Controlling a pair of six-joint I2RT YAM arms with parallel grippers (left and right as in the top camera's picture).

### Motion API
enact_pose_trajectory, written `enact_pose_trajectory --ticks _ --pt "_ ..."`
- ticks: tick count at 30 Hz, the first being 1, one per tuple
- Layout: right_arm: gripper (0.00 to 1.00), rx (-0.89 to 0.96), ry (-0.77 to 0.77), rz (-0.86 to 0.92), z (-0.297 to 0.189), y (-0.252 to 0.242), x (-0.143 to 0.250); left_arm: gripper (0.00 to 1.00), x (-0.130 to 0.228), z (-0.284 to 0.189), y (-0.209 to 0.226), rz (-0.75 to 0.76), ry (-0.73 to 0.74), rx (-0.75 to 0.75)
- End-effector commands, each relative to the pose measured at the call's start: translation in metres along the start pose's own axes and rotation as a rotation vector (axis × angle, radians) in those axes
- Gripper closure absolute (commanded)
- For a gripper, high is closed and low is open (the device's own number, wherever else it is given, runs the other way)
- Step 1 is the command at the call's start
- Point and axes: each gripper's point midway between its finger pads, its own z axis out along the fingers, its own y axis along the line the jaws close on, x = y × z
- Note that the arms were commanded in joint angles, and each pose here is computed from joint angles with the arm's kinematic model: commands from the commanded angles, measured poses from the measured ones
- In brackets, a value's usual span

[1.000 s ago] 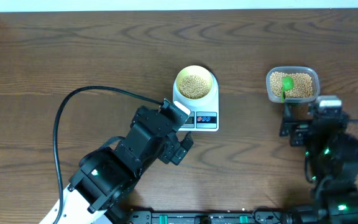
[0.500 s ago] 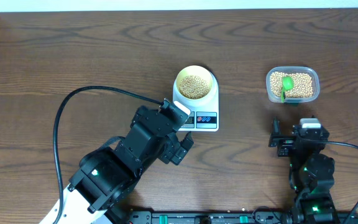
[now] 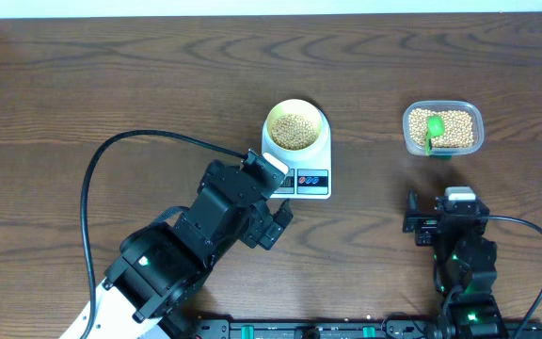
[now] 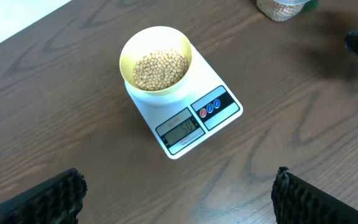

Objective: Scoop item into bowl and weigh 50g on scale

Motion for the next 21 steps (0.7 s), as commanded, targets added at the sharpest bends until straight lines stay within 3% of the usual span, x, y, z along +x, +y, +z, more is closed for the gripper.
enact_pose_trajectory --ticks 1,14,21 --pt "0.01 -0.126 -0.015 0.016 -0.002 0.022 -0.003 0.02 -0.009 -0.006 0.004 0.006 -0.028 -0.016" --pt "0.01 -0.165 -0.231 -0.049 -0.009 0.029 -0.054 0.02 -0.009 -0.006 0.004 0.006 -0.028 -0.016" --pt "0.01 -0.164 -0.245 -0.045 -0.01 0.028 -0.057 0.02 -0.009 -0.006 0.004 0.006 -0.028 -0.016"
